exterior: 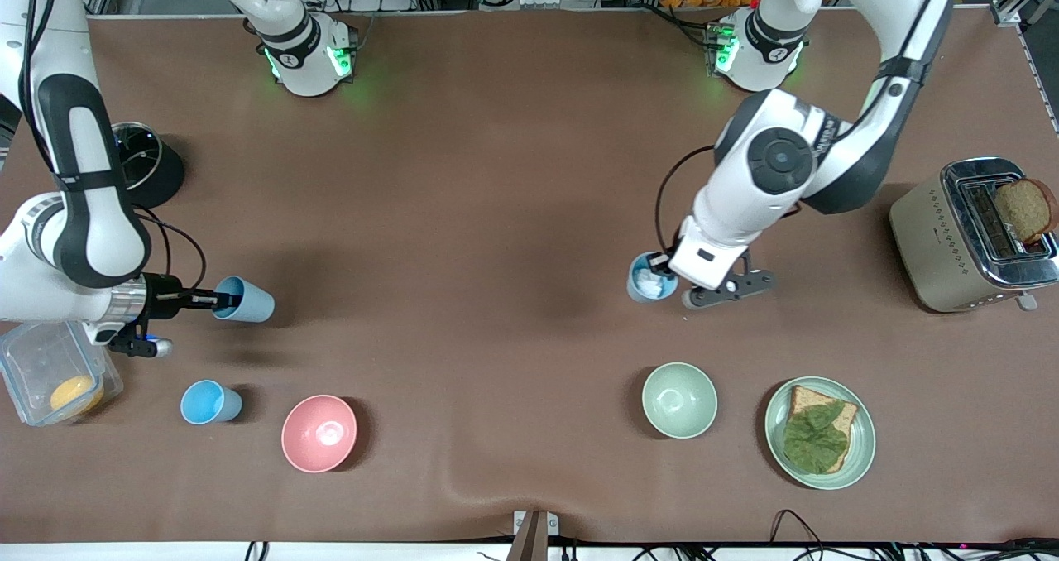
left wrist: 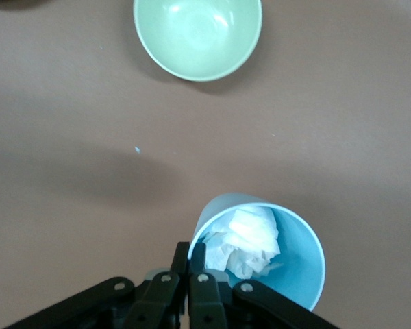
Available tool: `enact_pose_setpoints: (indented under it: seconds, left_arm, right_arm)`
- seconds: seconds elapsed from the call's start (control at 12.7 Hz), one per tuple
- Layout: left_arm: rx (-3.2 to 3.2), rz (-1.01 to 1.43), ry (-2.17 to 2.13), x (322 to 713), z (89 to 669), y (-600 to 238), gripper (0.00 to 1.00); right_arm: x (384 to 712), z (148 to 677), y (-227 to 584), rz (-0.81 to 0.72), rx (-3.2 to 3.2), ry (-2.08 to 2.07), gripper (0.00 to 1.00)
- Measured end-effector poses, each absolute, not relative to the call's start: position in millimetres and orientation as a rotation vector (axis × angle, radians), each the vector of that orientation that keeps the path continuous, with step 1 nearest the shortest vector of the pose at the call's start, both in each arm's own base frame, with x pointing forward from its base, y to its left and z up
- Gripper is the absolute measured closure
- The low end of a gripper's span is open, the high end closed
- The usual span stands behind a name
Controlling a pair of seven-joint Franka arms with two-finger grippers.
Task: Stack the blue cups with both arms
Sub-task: 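Carry the tissue cup to mid-table with the left gripper and set it down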
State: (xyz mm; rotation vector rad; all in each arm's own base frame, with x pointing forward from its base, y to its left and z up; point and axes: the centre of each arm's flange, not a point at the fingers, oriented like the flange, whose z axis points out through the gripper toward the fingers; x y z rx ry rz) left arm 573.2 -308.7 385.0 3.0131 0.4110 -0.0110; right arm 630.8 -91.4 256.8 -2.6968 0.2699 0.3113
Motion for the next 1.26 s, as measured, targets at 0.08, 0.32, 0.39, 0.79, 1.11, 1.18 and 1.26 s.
enact_pose_setpoints:
  seconds: [0.08,0.32,0.39,0.79,1.11,1.18,1.26]
  left_arm:
    - [3.007,-0.024,0.431,570.0,381.4,-320.8,0.97]
    - [2.994,-0.065,0.484,557.6,368.2,-357.2,0.97]
    - [2.991,-0.077,0.495,554.2,363.0,-366.2,0.97]
    - [3.004,-0.054,0.567,541.6,334.2,-397.1,0.97]
    - [2.940,-0.047,0.645,528.9,310.7,-436.6,0.97]
    - [2.929,-0.050,0.663,526.9,306.1,-446.3,0.97]
    - [2.916,-0.057,0.682,526.1,302.2,-455.3,0.97]
  right_arm:
    - [631.6,257.0,-87.5,0.314,-2.657,0.335,0.96]
    - [633.8,255.7,-75.0,0.329,-2.525,0.483,0.96]
    - [633.9,254.0,-73.8,0.342,-2.462,0.551,0.96]
    - [627.4,241.5,-90.7,0.411,-2.224,0.731,0.96]
    - [640.5,254.4,-63.5,0.476,-2.184,0.863,0.96]
    - [646.8,261.7,-51.4,0.492,-2.182,0.899,0.96]
    - [654.2,270.7,-35.9,0.503,-2.197,0.932,0.96]
